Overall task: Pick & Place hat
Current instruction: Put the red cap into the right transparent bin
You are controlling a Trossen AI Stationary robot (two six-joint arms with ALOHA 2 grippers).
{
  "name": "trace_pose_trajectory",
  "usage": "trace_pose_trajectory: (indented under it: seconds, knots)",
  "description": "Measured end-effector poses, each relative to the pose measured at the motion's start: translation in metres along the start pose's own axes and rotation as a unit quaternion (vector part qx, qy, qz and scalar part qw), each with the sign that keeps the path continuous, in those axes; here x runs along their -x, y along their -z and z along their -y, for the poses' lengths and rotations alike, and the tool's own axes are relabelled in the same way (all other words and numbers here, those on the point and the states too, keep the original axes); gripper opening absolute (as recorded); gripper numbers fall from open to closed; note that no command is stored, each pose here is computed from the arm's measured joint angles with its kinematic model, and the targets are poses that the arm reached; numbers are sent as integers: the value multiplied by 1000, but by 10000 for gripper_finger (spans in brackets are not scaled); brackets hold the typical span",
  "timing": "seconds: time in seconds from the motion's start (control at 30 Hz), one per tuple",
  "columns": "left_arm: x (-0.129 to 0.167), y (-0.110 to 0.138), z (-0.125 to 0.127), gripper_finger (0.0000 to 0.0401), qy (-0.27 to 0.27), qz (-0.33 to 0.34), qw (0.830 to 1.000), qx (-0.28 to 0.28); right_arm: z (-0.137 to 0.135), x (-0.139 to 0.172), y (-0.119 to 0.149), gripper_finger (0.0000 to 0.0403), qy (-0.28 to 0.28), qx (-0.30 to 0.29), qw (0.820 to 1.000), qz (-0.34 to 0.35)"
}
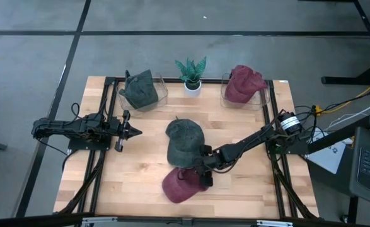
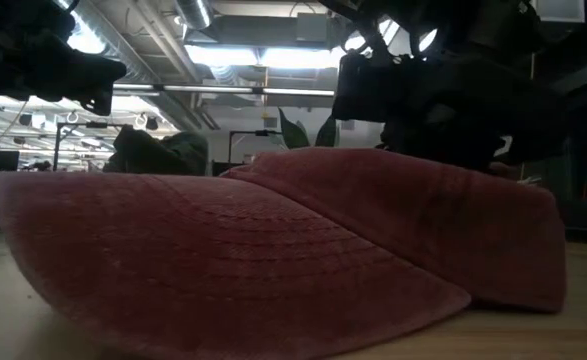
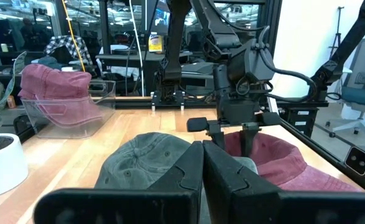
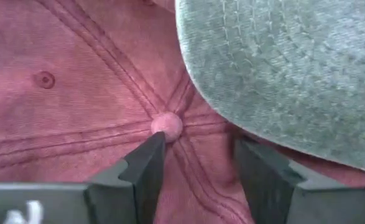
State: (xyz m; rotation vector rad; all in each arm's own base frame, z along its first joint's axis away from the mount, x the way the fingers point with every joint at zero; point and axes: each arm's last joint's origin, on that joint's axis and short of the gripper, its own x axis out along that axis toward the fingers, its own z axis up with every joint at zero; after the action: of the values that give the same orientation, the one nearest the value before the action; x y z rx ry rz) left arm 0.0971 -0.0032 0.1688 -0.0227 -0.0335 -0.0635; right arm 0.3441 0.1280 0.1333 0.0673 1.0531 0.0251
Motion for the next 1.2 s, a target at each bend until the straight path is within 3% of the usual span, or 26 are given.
trace_pose_trajectory:
  seconds: [0.4,0.6,0.77,0.87,1.07,1.2]
  knots:
    - [0,0,0,6,0,0,1000,0,1,1,0,10,3,2,1000,0]
    - [0,0,0,6,0,0,1000,0,2,14,-1,7,3,16,1000,-3]
    - [0,0,0,6,0,0,1000,0,4,49,-9,6,-10,28,999,27]
    - [0,0,0,6,0,0,1000,0,3,77,-15,3,-48,58,996,55]
    - [0,0,0,6,0,0,1000,0,5,142,-23,2,-124,129,974,138]
    - [0,0,0,6,0,0,1000,0,10,176,-23,2,-168,190,949,188]
